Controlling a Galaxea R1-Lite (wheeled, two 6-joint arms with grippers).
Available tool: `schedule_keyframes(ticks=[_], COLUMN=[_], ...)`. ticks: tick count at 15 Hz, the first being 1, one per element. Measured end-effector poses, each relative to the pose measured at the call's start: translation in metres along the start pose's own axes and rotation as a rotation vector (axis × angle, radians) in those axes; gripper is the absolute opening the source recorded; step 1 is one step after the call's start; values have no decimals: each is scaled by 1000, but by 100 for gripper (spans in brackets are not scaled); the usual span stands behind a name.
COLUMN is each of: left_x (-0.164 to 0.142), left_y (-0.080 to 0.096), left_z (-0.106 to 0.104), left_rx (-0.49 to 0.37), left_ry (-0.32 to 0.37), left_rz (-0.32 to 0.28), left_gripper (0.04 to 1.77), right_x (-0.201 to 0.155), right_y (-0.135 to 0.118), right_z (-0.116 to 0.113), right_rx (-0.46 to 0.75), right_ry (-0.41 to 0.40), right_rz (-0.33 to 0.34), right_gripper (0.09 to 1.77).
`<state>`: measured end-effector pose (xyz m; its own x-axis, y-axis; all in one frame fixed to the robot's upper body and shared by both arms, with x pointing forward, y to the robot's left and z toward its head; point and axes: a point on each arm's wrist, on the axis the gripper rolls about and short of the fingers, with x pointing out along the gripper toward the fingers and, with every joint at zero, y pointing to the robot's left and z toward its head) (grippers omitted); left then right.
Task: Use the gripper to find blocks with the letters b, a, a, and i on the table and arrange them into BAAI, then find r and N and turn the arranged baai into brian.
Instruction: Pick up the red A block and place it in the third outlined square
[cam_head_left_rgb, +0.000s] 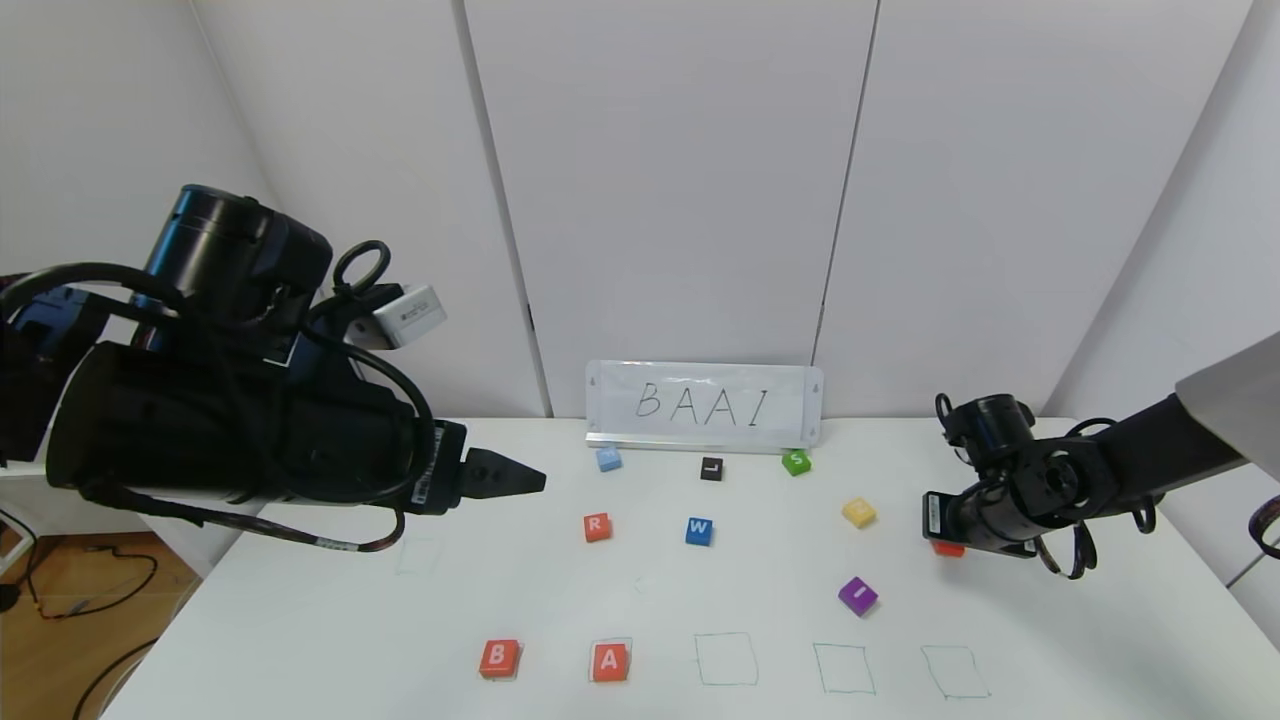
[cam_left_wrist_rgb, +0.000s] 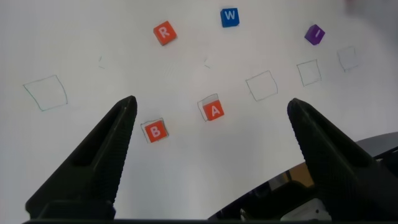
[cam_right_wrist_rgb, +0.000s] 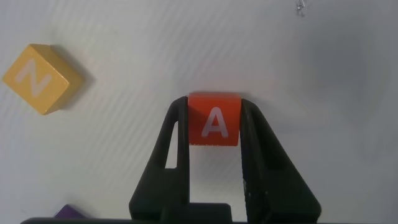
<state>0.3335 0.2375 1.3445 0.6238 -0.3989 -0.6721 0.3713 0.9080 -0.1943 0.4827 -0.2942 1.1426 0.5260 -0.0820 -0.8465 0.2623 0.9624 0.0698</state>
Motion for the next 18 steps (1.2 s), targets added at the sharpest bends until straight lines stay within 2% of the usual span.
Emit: schedule_keyframes(ticks=[6,10,13,18], left_x=[2,3,3,-1], left_y=[-1,-1,-2,-4], left_z=[-2,-2,-2,-2], left_rx=[13,17,17,25], left_ry=[10,15,14,3], left_rz=[-3,-4,-4,-8], left_gripper=[172,172,172,172], right_x=[-4,-18,-37,-76], right_y=[1,5,22,74], right_z=[1,1,-6,-34], right_rx=[-1,-15,-59,-155], right_ry=[-6,-10,-10,-25], right_rz=[4,12,28,70], right_gripper=[53,53,53,53])
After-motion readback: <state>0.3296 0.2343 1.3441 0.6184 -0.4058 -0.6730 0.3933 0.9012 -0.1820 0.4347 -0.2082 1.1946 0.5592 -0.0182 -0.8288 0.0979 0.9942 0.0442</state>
